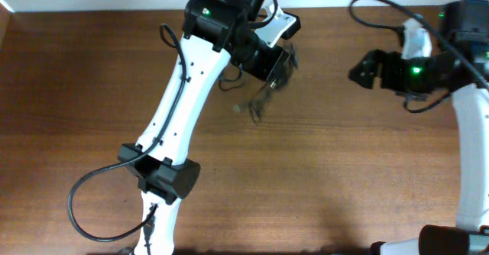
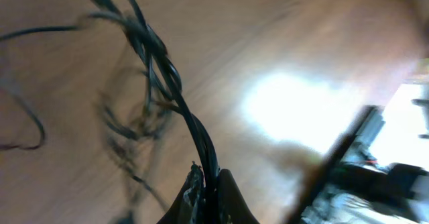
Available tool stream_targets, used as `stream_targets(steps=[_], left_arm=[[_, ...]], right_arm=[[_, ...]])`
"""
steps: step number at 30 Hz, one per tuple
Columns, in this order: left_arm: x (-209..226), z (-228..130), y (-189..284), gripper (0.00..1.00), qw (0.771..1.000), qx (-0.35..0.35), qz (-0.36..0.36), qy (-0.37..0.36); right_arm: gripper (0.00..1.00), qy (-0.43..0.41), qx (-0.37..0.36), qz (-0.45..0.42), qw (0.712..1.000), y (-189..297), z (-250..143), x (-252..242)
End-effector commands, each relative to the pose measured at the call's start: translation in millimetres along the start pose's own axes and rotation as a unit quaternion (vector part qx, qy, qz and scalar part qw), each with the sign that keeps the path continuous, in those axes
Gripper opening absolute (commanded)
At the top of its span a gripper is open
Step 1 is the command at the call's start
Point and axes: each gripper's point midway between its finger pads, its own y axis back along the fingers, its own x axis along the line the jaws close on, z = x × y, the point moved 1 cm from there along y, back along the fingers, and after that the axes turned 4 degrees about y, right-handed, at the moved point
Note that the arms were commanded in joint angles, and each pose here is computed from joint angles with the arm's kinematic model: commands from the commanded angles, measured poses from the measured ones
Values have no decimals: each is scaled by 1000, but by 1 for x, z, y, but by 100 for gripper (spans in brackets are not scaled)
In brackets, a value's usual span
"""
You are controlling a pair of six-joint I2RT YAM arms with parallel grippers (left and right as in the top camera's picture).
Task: Untangle cables
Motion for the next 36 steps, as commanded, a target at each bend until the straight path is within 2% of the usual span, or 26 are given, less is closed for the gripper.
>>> stream_targets(steps=[1, 4, 5, 6, 9, 10, 12, 13, 14, 15, 16, 17, 18, 19, 21, 22, 24, 27, 28, 29, 30, 31, 32, 33, 34, 36], left_arm=[[-26, 13, 30, 0, 985, -41, -165, 22], [-37, 28, 61, 0, 957, -88, -277, 17], [-44, 34, 73, 0, 941, -107, -320, 1], [-59, 40, 90, 0, 915, -128, -381, -29], [-75, 43, 111, 0, 881, -144, -446, -61], [-75, 46, 112, 0, 880, -144, -448, -60], [-75, 53, 115, 0, 880, -147, -448, -58], [-75, 55, 116, 0, 880, -148, -448, -59], [-74, 56, 117, 0, 880, -151, -447, -63], [-67, 59, 115, 0, 887, -160, -429, -61], [-51, 65, 108, 0, 905, -173, -386, -47], [-17, 72, 96, 0, 935, -187, -302, -7], [40, 73, 82, 0, 966, -195, -160, 56], [103, 60, 76, 0, 976, -185, 6, 118], [163, 31, 83, 0, 955, -148, 193, 170], [172, 22, 85, 2, 948, -134, 224, 179], [180, 9, 88, 15, 941, -112, 258, 189], [194, -20, 95, 56, 922, -61, 323, 207], [196, -26, 97, 80, 917, -48, 336, 209], [191, -26, 92, 97, 929, -39, 317, 186], [158, -16, 73, 100, 974, -27, 207, 88], [126, -9, 62, 100, 993, -34, 108, 15], [93, -5, 59, 100, 997, -48, 9, -59], [57, -7, 61, 100, 983, -69, -88, -146], [47, -5, 60, 99, 976, -78, -111, -171], [40, -2, 54, 100, 968, -79, -103, -216]], right_arm=[[99, 55, -2, 74, 996, -8, 3, 49], [99, 85, -2, 127, 988, -13, 2, 80], [99, 90, 3, 147, 985, -16, 1, 89], [95, 95, 10, 165, 982, -24, 2, 99], [86, 48, 20, 173, 984, -51, 15, 103], [83, 34, 20, 173, 984, -57, 19, 101], [64, -2, 4, 174, 985, -73, 38, 98], [49, -10, -14, 171, 985, -75, 48, 98], [33, -17, -20, 163, 986, -75, 51, 95], [4, -22, -24, 152, 988, -75, 54, 88], [4, -32, -24, 146, 989, -71, 53, 81], [4, -36, -30, 139, 989, -61, 53, 71], [4, -24, -39, 128, 991, -44, 50, 59], [4, -16, -44, 115, 992, -25, 43, 47], [4, -6, -43, 97, 994, 2, 26, 29], [4, 6, -40, 92, 995, 10, 18, 27], [4, 22, -27, 88, 996, 21, 3, 28], [4, 26, -31, 82, 996, 38, -8, 29], [4, 17, -42, 85, 995, 46, -7, 28], [4, 16, -40, 112, 993, 46, -8, 40], [4, 35, -21, 116, 992, 36, -13, 53], [4, 51, -9, 115, 992, 30, -17, 63], [4, 60, -3, 121, 991, 25, -19, 72], [4, 67, 3, 130, 989, 22, -21, 84], [4, 80, 9, 137, 987, 19, -24, 94], [4, 81, 18, 142, 986, 15, -29, 105]])
